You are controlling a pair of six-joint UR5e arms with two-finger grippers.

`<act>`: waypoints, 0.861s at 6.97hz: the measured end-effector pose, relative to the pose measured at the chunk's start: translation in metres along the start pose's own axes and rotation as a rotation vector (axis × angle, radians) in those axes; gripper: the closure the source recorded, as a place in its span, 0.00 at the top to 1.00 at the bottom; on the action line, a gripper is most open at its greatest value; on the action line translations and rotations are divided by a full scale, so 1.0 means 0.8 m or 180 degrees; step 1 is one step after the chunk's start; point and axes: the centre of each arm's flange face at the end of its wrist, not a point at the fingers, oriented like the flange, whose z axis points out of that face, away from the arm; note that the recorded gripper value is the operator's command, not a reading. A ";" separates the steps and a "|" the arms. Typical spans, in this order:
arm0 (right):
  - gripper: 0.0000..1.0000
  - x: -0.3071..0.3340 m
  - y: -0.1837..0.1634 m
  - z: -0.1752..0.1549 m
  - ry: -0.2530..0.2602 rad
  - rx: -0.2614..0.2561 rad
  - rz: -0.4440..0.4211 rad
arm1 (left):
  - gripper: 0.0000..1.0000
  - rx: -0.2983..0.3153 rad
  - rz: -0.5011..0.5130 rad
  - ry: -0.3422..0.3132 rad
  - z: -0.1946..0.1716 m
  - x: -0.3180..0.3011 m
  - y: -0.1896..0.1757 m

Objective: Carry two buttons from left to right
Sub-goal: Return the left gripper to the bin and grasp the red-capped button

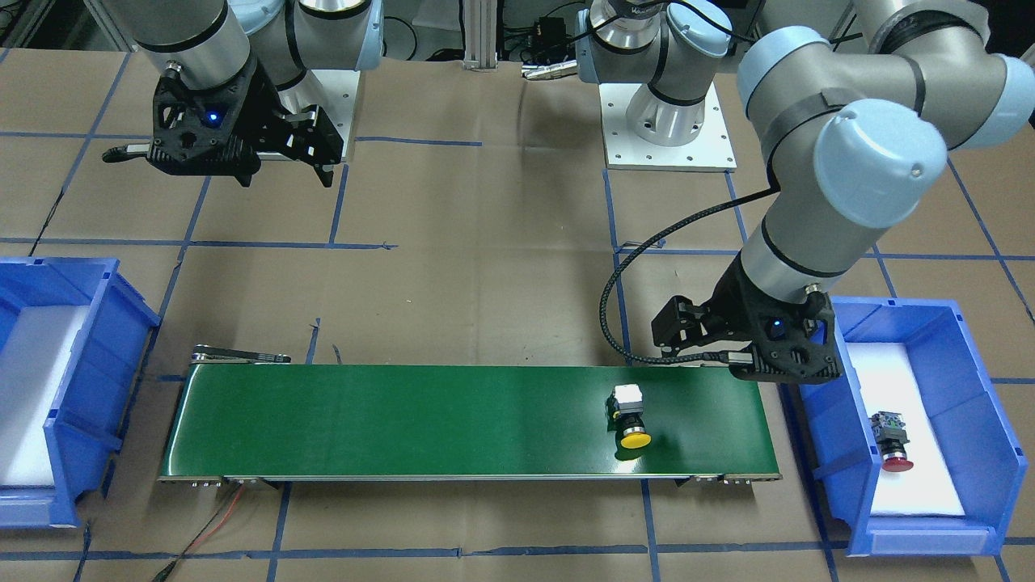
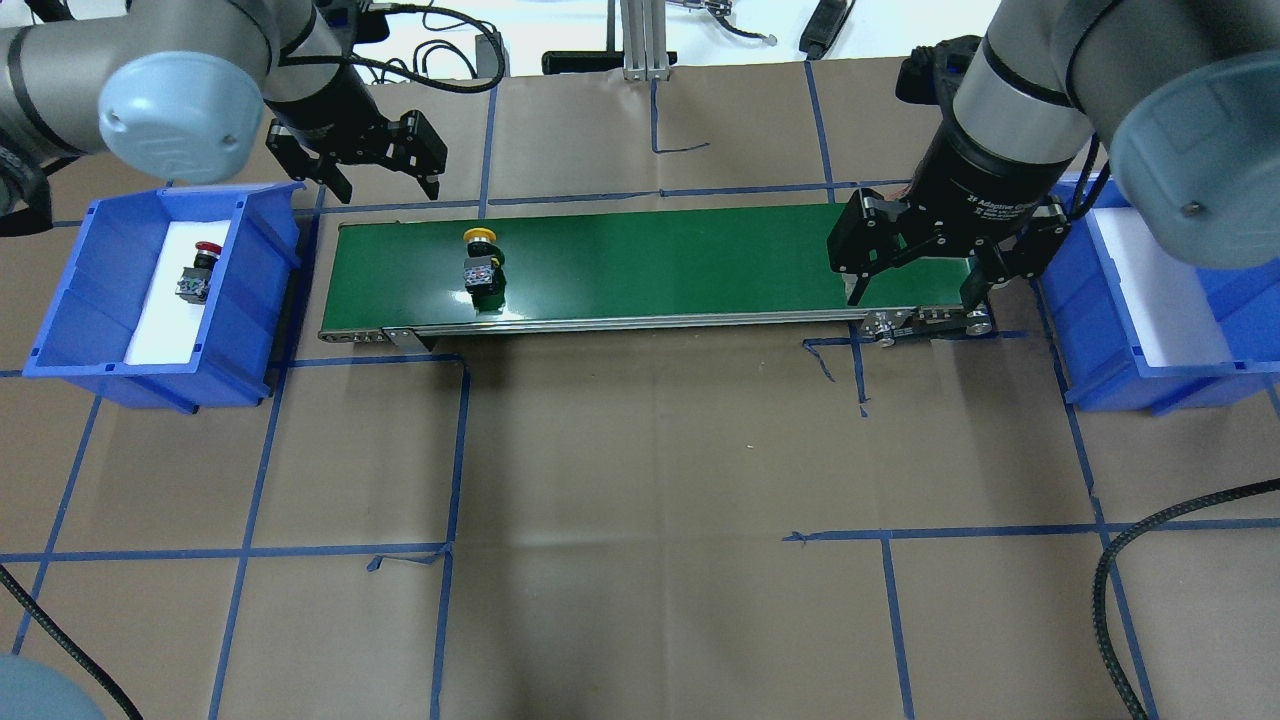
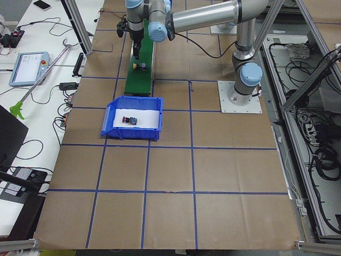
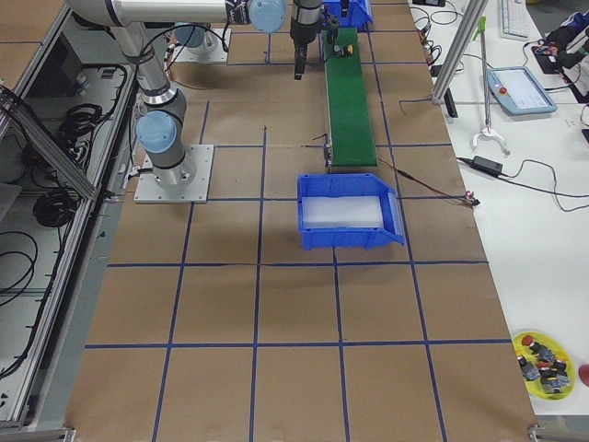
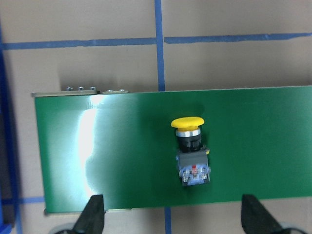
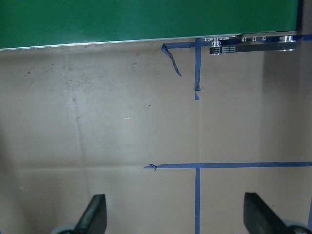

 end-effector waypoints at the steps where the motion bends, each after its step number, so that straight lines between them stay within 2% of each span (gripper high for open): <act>1: 1.00 0.000 0.000 0.000 0.0000 0.0000 0.0000 | 1.00 -0.0042 -0.0024 -0.0002 -0.018 -0.009 -0.004; 3: 1.00 0.000 0.000 0.000 0.0001 0.0000 0.0000 | 1.00 -0.0041 -0.0060 -0.0024 -0.034 -0.055 -0.016; 5: 1.00 0.000 0.000 0.000 0.0004 -0.0001 0.0000 | 1.00 -0.0060 -0.0185 -0.0040 -0.024 -0.163 -0.026; 6: 1.00 0.000 0.000 0.000 0.0005 -0.0001 -0.0003 | 1.00 -0.0073 -0.0134 -0.0040 -0.019 -0.214 -0.026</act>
